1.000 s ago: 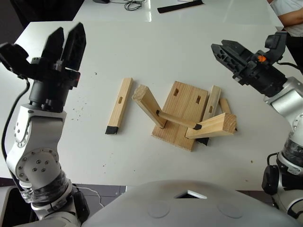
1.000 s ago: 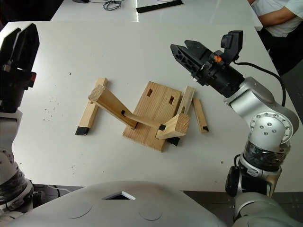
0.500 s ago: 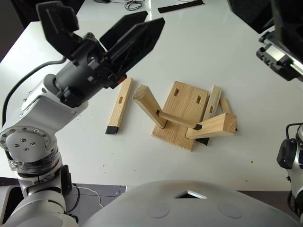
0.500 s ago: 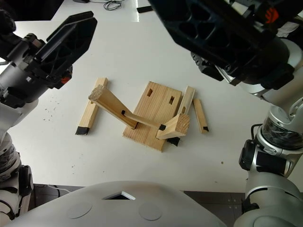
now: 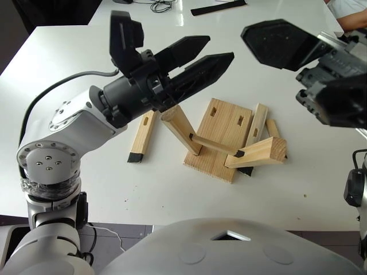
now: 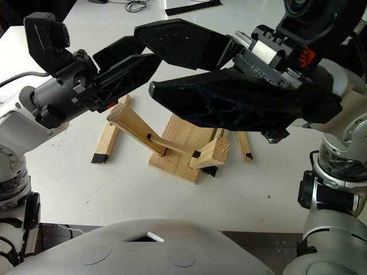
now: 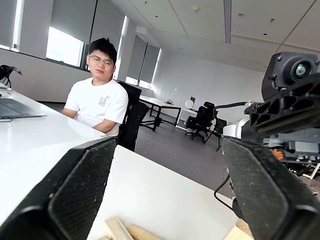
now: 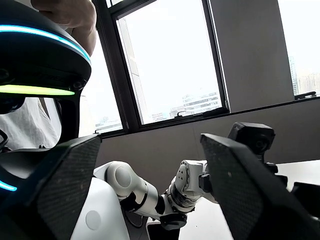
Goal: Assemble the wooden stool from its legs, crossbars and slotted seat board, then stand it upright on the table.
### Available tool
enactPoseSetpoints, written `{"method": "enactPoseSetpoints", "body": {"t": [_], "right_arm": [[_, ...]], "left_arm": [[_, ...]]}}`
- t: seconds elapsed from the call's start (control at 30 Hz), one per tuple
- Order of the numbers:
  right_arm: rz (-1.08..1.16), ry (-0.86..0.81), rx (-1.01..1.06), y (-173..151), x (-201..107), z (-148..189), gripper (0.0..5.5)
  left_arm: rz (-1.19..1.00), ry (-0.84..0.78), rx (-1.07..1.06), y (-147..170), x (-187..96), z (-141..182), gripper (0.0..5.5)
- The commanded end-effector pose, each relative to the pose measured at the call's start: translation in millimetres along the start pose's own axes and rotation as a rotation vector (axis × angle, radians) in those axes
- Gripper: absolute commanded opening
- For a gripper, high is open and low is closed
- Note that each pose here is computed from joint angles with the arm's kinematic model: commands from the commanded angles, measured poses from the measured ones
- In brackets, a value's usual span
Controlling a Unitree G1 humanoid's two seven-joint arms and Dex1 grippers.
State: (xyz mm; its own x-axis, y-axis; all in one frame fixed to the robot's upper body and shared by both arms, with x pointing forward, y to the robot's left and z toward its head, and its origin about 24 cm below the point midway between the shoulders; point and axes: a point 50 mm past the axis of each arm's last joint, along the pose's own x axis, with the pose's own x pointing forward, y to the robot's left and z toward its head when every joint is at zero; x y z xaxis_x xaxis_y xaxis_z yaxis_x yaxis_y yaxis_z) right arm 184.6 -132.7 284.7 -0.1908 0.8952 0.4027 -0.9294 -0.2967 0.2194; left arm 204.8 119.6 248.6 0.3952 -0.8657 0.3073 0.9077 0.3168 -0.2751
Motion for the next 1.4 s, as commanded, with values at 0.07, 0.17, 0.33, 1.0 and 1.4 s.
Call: {"method": "enactPoseSetpoints", "body": {"t": [0.07, 0.17, 0.33, 1.0, 1.4], "right_arm": [[0.005, 0.063, 0.043, 5.8, -5.0, -10.5, 3.69], [-0.039, 0.129, 0.146, 9.9, -11.6, -33.8, 3.69], [-0.299, 0.377, 0.321, 0.3, -36.2, -105.5, 3.69], [-0.993, 0.152, -0.187, -76.4, -96.3, -32.8, 3.69], [-0.986, 0.787, -0.249, -87.7, -143.1, -127.3, 2.42]], "left_arm": [[-0.008, 0.015, 0.03, -4.2, -0.1, 7.2, 3.84], [0.052, 0.111, -0.005, 4.8, -5.1, -14.6, 3.84], [0.2, 0.43, -0.088, 29.2, -27.9, -84.0, 3.84], [0.45, -0.234, 0.157, 55.1, -81.9, 57.2, 3.84], [0.457, 0.697, -0.174, 7.0, -187.2, -135.9, 3.64]]}}
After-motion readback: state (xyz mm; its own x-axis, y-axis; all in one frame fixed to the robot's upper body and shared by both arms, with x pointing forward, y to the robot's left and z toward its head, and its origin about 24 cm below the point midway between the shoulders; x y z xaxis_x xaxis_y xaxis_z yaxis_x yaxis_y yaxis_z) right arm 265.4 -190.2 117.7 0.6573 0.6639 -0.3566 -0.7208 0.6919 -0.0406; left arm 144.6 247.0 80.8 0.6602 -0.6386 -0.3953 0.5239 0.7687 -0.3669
